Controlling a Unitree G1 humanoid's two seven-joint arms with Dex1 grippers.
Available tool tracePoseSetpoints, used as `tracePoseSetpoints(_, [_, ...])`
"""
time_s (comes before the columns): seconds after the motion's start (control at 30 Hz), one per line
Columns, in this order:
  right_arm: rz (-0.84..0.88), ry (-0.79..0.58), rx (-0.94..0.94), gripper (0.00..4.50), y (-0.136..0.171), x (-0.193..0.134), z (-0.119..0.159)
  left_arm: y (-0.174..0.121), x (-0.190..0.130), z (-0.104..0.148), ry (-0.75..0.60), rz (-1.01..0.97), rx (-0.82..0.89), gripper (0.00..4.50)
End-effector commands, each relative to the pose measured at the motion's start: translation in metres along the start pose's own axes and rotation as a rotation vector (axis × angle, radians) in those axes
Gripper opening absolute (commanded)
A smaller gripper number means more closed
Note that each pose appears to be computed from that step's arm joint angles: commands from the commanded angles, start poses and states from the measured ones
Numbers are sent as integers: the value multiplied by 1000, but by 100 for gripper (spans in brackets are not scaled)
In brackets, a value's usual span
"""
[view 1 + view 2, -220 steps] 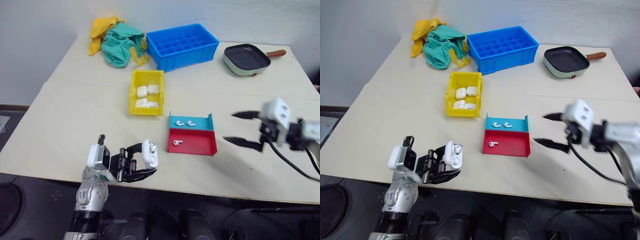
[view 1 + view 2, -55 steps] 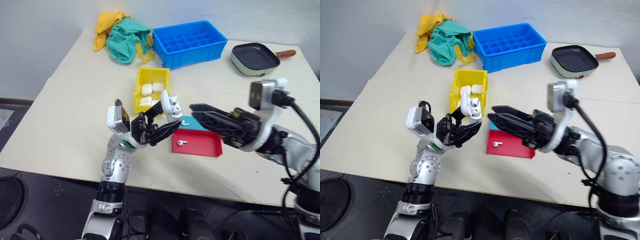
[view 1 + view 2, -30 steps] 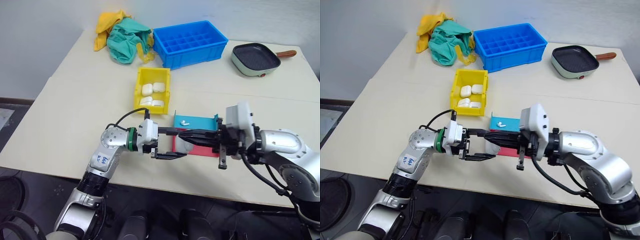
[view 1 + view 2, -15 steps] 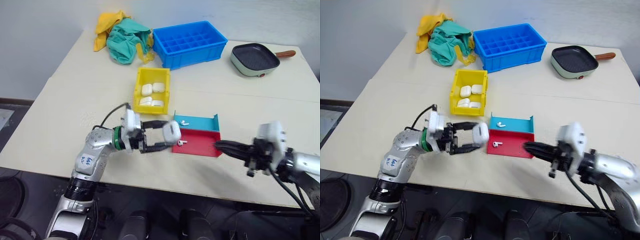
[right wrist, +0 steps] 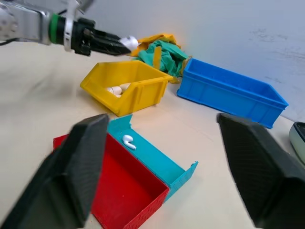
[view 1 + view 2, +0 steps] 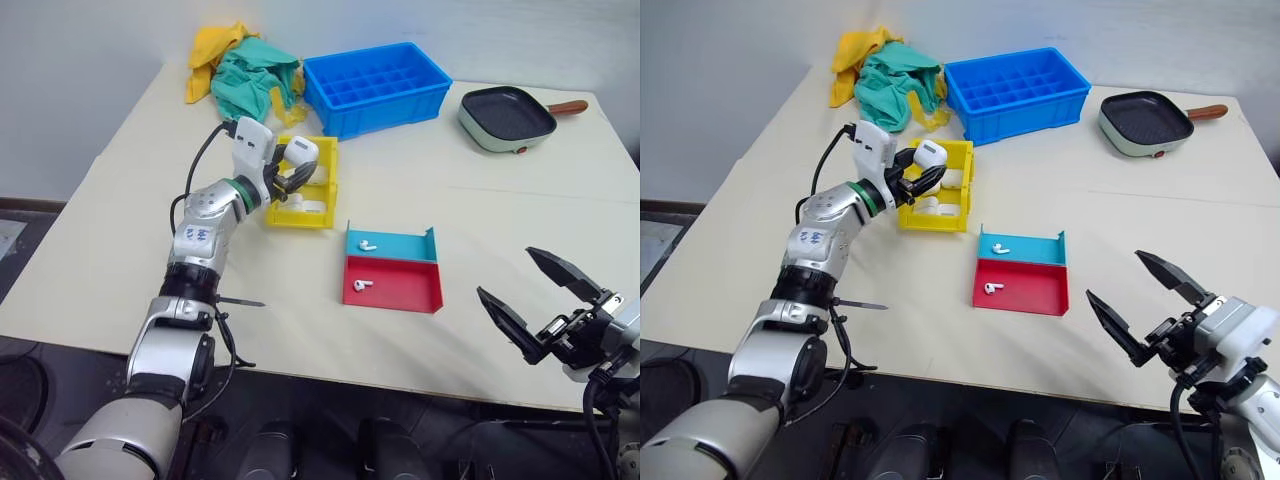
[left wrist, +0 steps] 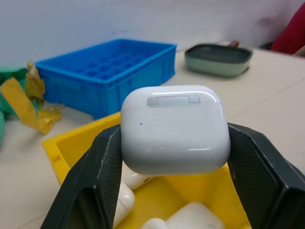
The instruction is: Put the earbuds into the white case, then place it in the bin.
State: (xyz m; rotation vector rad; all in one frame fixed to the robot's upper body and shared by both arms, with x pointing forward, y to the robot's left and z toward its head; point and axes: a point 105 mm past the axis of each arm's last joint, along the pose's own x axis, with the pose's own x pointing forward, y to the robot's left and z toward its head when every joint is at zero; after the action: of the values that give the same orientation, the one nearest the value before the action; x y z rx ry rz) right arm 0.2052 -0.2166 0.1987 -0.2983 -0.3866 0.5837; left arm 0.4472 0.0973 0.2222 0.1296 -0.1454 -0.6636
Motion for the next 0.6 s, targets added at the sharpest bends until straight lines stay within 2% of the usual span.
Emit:
tracePoseSetpoints(0.03, [0, -19, -29, 448, 1, -1, 4, 11, 9, 5, 10, 36, 22, 279])
tracePoseSetpoints(0.1, [5, -18, -26, 448, 2, 0, 2, 12, 12, 6, 15, 24, 31, 279])
tracePoseSetpoints(0.17, [5, -19, -23, 450, 2, 1, 1, 10, 11, 11, 5, -16, 47, 349])
tracePoseSetpoints(0.27, [23, -15, -20, 450, 3, 3, 0, 5, 3, 26, -56, -109, 83, 428])
tracePoseSetpoints(0.33, [44, -8, -20, 450, 3, 4, -1, 4, -12, 35, -99, -180, 91, 444])
tracePoseSetpoints(0.4, [75, 7, -25, 450, 1, 5, -2, 5, -40, 39, -115, -239, 116, 444])
tracePoseSetpoints(0.47, [120, 29, -33, 450, -1, 5, -4, -1, -82, 39, -129, -362, 102, 444])
tracePoseSetpoints(0.53, [171, 57, -42, 450, -3, 5, -7, -10, -125, 29, -79, -475, 126, 444])
tracePoseSetpoints(0.6, [216, 85, -49, 450, -6, 2, -11, -10, -153, 17, -15, -475, 170, 444])
